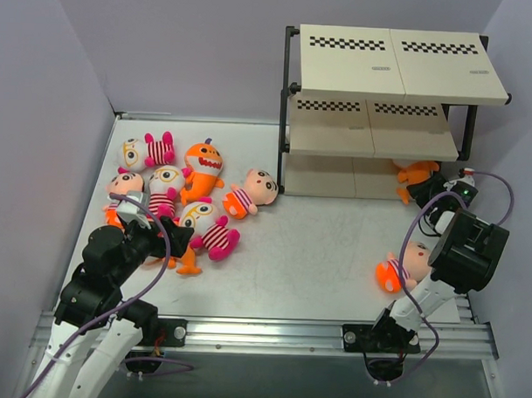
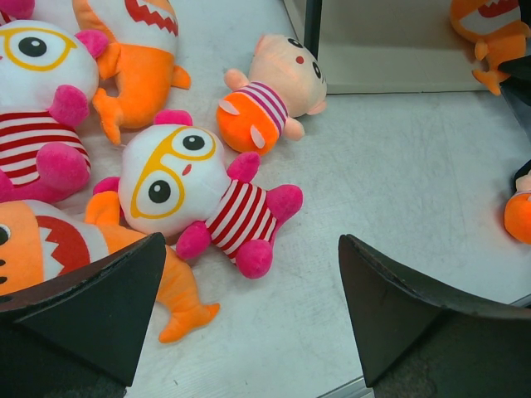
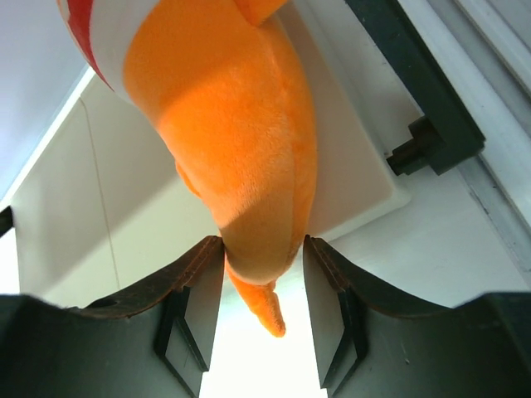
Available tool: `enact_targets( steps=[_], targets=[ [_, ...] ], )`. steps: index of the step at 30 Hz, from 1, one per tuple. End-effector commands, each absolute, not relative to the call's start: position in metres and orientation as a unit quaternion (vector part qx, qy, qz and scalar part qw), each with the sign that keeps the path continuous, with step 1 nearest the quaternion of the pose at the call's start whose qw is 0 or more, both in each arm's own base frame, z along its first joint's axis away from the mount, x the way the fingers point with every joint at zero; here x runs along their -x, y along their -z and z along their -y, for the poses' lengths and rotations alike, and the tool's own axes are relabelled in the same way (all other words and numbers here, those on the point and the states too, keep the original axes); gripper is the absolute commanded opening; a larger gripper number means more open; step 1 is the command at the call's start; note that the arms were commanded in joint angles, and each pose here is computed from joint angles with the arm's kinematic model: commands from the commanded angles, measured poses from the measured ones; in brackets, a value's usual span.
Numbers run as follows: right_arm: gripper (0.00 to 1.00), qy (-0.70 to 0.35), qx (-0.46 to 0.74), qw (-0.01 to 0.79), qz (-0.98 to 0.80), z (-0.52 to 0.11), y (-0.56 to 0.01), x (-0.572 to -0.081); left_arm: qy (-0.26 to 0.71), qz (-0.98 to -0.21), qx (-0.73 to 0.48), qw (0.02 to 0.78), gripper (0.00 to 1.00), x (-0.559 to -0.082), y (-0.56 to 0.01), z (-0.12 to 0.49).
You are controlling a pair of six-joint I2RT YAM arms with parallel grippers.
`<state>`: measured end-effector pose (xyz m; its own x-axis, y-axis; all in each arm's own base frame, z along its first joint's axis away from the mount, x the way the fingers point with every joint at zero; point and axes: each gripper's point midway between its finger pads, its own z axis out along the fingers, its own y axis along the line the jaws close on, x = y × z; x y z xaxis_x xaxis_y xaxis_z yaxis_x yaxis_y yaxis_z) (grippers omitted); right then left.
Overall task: Place and organize the stuffed toys onto the shelf
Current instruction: Place the stuffed toy onto shelf
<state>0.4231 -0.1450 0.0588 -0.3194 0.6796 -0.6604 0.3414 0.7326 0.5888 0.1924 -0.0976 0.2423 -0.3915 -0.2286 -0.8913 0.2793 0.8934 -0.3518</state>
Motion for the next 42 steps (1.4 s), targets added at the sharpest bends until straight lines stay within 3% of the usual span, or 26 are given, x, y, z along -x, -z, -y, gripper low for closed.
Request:
enact_targets(
  steps=[1,32,38,42],
  targets=[
    [0.42,-0.194,-0.307,0.526,-0.769,0.14,-0.091,-0.433,0.233,-0.792,-0.022,0.564,0.94,-0.193,-0.25,0.099],
    [0.26,-0.28,-0.339,0.53,-0.725,0.113,-0.098,-0.431,0.235,-0.789,-0.022,0.567,0.94,-0.192,-0.251,0.099],
    [0.2,-0.28,-0.336,0.527,-0.729,0.118,-0.1,-0.43,0.234,-0.79,-0.022,0.566,0.94,-0.192,-0.25,0.098],
    [0.1,-0.284,-0.32,0.523,-0.737,0.12,-0.102,-0.432,0.234,-0.789,-0.021,0.568,0.94,-0.192,-0.252,0.098]
  ],
)
